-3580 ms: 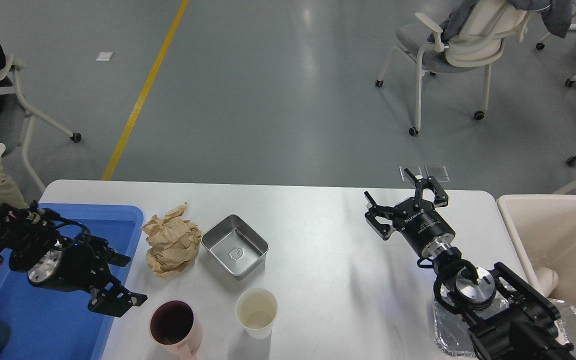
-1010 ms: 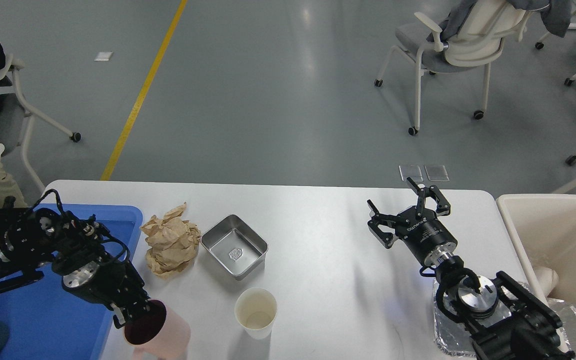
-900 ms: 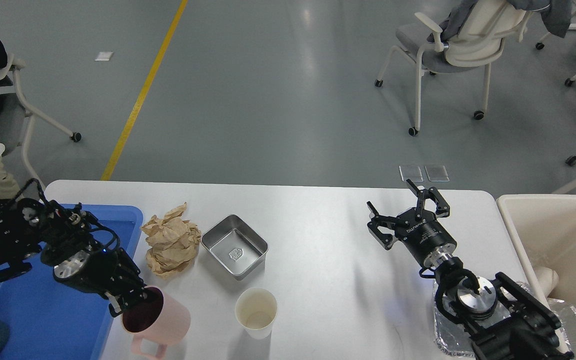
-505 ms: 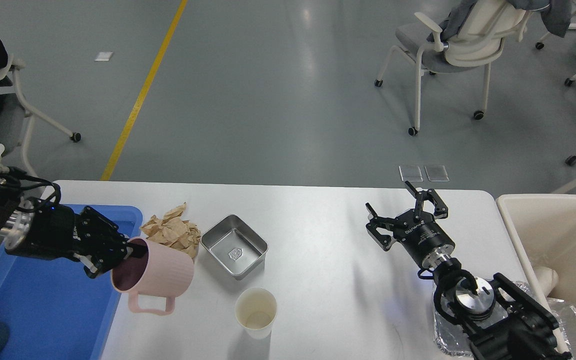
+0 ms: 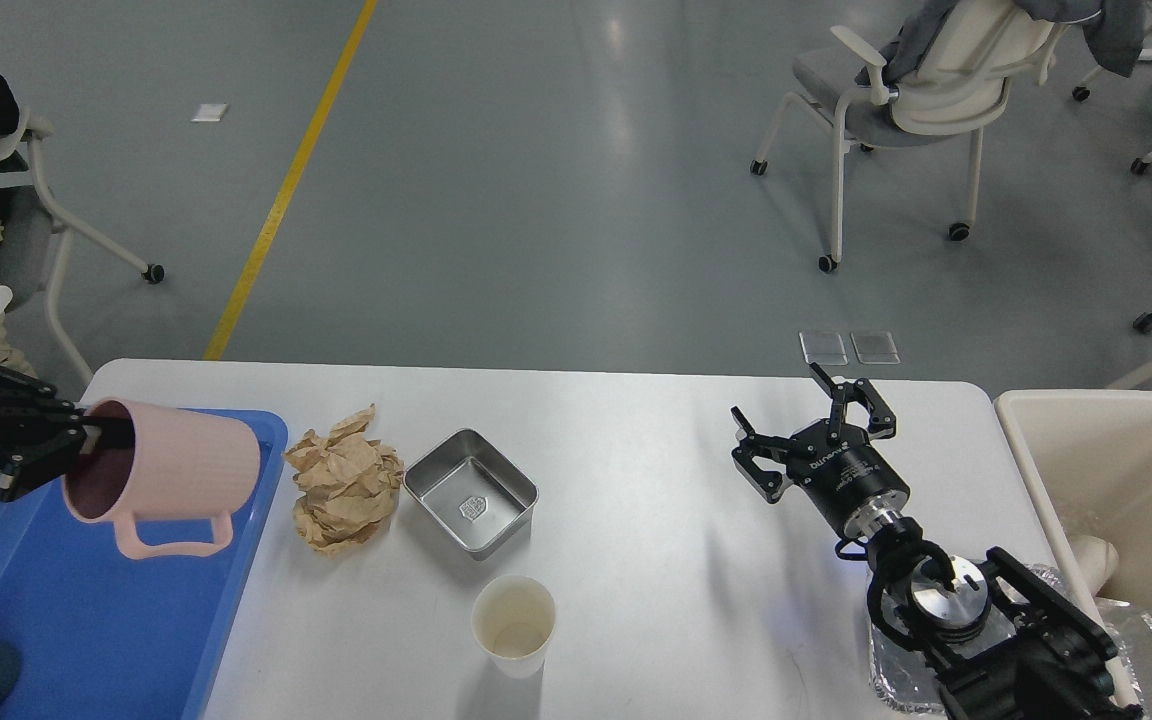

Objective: Tidy desktop
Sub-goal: 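Lift the pink mug and lower it into the blue tray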

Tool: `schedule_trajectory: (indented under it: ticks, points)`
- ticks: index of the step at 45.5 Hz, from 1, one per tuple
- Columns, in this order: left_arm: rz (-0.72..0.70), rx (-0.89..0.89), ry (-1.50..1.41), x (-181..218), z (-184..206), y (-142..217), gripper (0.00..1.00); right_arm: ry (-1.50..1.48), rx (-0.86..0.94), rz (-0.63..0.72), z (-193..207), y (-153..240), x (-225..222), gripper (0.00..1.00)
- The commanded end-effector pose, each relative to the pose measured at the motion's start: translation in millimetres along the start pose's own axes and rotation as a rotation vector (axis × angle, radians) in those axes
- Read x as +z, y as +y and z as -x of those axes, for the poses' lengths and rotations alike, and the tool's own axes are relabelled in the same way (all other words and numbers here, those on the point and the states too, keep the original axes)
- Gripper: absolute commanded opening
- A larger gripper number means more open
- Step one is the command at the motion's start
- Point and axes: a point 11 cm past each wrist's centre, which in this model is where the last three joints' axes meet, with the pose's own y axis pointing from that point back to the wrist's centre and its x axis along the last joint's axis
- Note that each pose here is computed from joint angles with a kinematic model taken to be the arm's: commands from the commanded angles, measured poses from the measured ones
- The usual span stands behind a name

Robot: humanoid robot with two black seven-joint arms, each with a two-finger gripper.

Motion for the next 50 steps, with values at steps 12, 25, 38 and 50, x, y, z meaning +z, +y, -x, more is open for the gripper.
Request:
schedule_trajectory:
  ticks: [12, 25, 38, 50]
  points:
    - [-0.144, -0.133, -0.085, -20, 50, 42, 0.03, 0.002, -0.009, 0.001, 3, -2, 0, 1.0]
    - [-0.129, -0.257, -0.249, -26, 99, 40, 0.03, 0.003, -0.008, 0.001, 3, -2, -1, 1.0]
    - [-0.159, -0.311, -0.339, -50, 114, 40, 0.03, 0.005, -0.011, 0.002, 4, -3, -1, 1.0]
    - [-0.152, -0.32, -0.331, -66, 122, 15, 0.03, 0.005, -0.009, 0.003, 3, -2, -1, 1.0]
